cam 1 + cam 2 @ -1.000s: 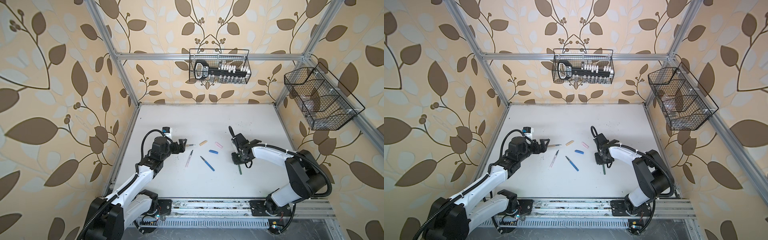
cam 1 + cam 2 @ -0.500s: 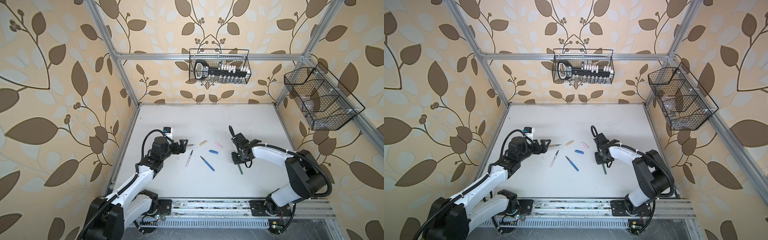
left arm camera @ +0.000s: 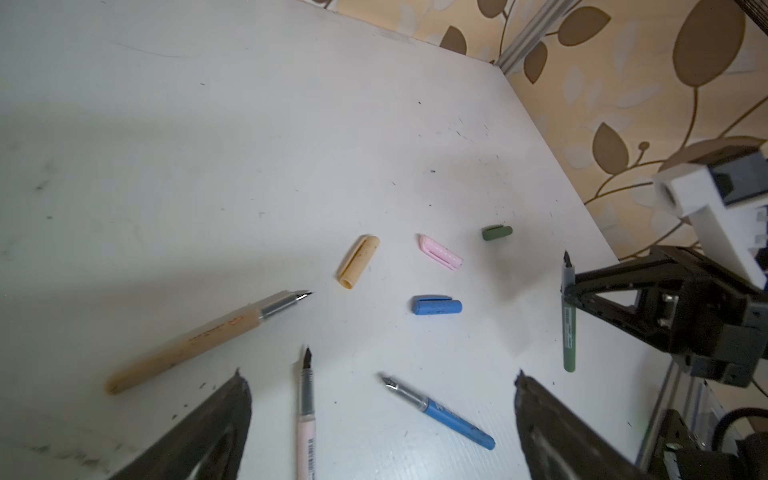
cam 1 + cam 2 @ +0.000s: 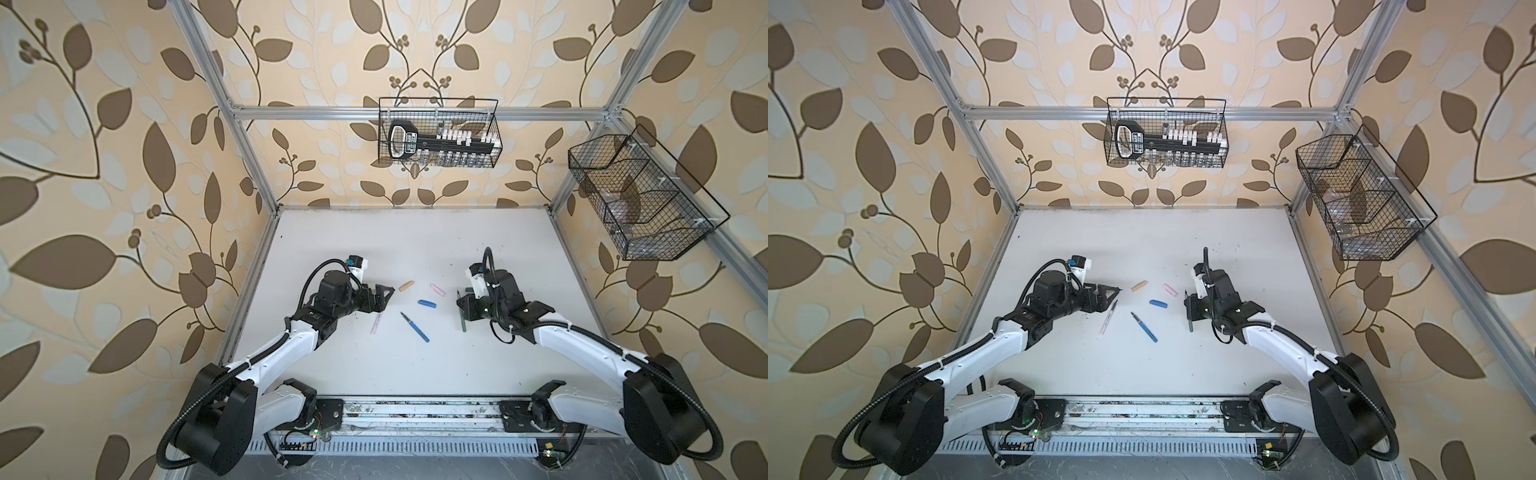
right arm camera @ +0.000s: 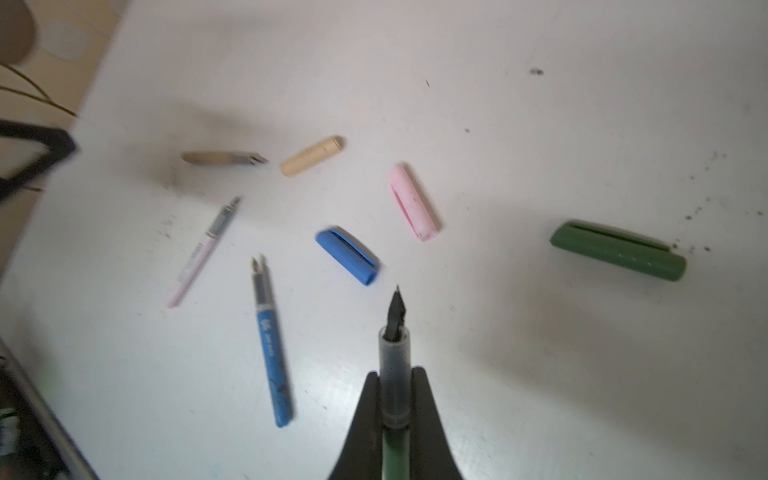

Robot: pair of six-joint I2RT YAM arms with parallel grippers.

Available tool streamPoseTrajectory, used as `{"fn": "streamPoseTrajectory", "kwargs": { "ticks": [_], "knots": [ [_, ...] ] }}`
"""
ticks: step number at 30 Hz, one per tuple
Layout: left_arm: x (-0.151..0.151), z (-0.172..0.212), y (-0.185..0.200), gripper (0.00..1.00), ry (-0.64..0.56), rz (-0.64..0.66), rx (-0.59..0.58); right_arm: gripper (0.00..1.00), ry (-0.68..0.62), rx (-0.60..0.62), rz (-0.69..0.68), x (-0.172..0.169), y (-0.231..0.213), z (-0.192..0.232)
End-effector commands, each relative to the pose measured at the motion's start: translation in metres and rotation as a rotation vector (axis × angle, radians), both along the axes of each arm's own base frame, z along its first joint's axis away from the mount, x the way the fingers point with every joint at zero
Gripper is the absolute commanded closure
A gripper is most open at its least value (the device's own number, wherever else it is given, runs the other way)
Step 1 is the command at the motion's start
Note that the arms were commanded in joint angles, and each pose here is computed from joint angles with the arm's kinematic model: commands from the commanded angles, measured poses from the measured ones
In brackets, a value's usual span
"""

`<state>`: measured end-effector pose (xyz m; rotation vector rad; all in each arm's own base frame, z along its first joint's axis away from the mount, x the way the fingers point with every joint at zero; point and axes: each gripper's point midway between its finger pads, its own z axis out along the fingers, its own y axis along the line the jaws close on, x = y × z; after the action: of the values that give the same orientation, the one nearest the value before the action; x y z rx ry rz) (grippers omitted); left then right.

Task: Insert the pens into the pen caps
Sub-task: 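Lift the green pen and bring it toward the left gripper while the left gripper approaches, then close the left gripper on the green pen barrel near the right gripper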

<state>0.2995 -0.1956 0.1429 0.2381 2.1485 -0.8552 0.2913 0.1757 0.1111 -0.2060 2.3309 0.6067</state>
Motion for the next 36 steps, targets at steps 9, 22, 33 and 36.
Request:
{"fn": "streamPoseTrajectory", "kwargs": {
  "ticks": [9, 22, 33, 36],
  "knots": [
    [-0.025, 0.052, -0.088, 0.02, -0.094, -0.292, -0.19, 1.0, -0.3, 0.494, 0.048, -0.006, 0.029, 0.09],
    [-0.047, 0.064, -0.117, 0.07, -0.082, -0.436, -0.227, 1.0, -0.346, 0.587, 0.084, -0.016, 0.051, 0.104],
    [-0.056, 0.069, -0.129, 0.21, -0.056, -0.507, -0.257, 1.0, -0.389, 0.646, 0.105, -0.012, 0.07, 0.115],
    [-0.057, 0.067, -0.129, 0.24, -0.052, -0.507, -0.254, 1.0, -0.409, 0.667, 0.113, -0.014, 0.071, 0.121]
  ]
}}
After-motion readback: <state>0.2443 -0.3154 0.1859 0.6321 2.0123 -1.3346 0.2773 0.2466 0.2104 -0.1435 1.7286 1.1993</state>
